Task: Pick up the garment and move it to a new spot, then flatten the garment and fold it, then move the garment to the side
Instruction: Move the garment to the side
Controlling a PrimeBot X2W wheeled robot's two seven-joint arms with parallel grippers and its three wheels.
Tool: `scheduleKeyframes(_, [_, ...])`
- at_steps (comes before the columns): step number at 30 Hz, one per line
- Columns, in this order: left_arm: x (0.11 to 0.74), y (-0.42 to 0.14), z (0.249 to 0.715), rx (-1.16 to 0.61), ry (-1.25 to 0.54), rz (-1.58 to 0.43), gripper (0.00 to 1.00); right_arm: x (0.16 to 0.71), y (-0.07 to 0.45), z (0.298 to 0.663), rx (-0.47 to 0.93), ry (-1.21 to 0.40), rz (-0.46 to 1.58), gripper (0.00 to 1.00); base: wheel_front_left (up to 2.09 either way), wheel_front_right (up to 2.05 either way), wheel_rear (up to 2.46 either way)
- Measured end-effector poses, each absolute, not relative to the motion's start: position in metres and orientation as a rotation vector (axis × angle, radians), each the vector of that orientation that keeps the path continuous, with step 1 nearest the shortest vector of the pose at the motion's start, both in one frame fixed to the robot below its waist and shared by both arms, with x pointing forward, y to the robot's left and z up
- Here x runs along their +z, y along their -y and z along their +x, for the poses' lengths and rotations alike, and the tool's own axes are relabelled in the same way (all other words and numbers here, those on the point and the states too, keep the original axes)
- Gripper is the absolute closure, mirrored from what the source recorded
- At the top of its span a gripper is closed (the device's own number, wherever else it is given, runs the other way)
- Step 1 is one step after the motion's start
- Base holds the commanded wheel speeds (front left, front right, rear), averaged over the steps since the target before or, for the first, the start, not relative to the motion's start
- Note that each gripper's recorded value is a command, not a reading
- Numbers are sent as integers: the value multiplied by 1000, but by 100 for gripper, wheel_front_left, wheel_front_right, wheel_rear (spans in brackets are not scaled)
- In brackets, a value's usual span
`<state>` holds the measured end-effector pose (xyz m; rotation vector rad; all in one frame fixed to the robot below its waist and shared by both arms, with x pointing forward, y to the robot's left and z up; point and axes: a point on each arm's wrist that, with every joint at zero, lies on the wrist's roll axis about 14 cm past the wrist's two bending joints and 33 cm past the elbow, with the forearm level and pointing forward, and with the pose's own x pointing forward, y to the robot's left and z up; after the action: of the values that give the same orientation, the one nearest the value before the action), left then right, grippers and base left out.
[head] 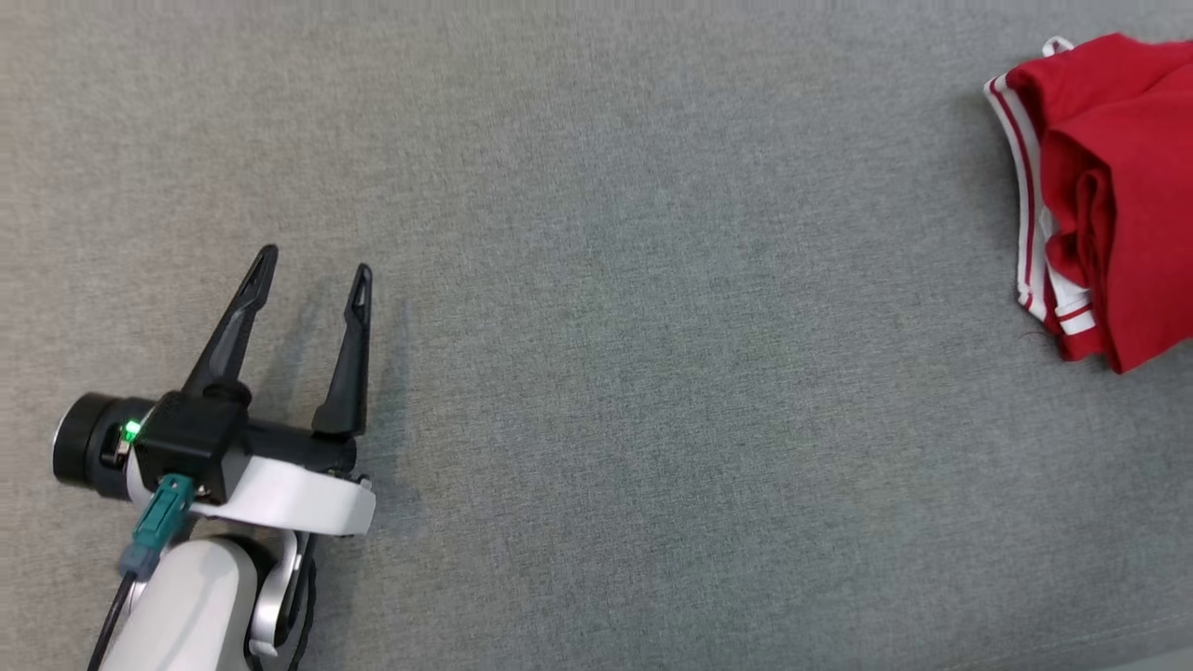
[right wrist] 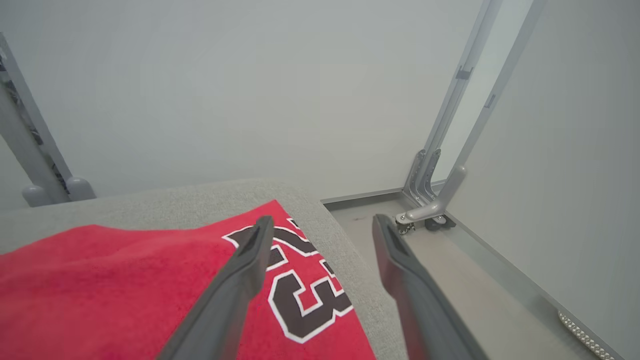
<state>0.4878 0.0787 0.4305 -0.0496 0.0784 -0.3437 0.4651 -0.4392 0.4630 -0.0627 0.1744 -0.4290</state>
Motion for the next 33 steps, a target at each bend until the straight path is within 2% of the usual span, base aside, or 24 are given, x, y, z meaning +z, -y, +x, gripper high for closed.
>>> scheduleKeyframes(16, [480,-128,442,-160,3,-91,0,512,275,442,-84,75,39,0,0,0,0])
scheduleKeyframes(23, [488,-162,411,-54,7,-90,0,520,215,432,51,93,84,0,0,0,0])
scheduleKeyframes(33, [498,-199,367,34,24,-68,0,525,164,407,162,85,127,0,0,0,0])
